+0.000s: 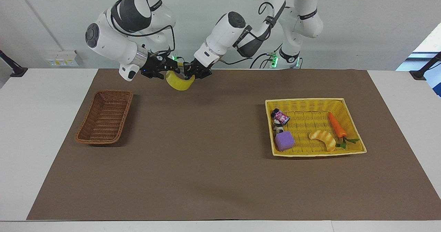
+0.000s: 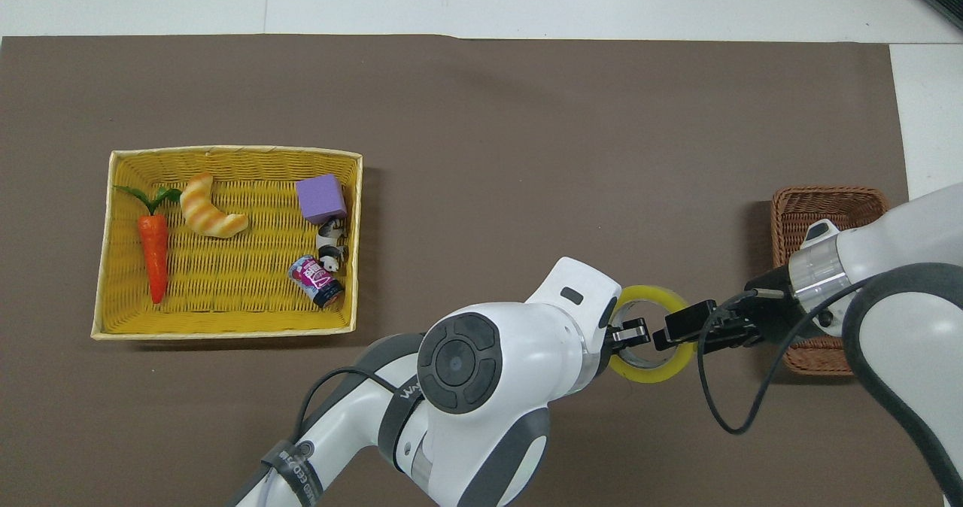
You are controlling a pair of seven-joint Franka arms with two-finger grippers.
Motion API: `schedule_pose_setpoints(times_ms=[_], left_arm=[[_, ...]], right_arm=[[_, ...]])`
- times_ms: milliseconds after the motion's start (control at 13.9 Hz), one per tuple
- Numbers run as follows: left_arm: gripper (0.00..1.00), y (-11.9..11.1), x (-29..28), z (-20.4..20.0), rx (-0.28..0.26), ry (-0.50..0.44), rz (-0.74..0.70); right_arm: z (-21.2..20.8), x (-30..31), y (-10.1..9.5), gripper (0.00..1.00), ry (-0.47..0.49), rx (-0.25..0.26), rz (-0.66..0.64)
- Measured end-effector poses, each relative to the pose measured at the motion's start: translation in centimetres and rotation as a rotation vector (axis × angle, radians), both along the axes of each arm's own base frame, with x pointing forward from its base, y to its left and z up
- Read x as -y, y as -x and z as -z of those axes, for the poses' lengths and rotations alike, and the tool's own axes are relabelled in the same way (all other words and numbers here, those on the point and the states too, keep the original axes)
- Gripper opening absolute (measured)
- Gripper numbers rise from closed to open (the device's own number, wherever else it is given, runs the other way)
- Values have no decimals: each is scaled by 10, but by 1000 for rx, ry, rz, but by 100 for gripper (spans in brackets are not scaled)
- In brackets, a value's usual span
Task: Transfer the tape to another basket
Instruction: 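Grasp the tape roll with the right gripper from the left gripper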
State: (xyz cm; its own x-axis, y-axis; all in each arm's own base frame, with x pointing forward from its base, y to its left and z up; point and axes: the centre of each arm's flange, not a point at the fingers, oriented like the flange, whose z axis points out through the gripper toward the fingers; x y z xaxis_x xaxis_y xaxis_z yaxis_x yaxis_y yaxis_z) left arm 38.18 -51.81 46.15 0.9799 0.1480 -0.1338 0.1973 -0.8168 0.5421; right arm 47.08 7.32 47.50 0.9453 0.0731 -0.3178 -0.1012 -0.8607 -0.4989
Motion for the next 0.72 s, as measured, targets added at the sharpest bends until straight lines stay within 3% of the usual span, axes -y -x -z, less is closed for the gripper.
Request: schedule_pose_setpoints(times_ms=[216,360,504,720], left_arm=[[22,1,3,2,1,4,0],[28,0,4,-3,7,13,-1],[53,1,5,-8,12,21,-1],[85,-1,2,-11,13,21,-3]], right_arm=[[0,-3,1,48,0,-10,11],[1,-2,1,38,4,-18,20],[3,2,1,20,3,-22,28],[2,10,-1,19,4,-18,43]])
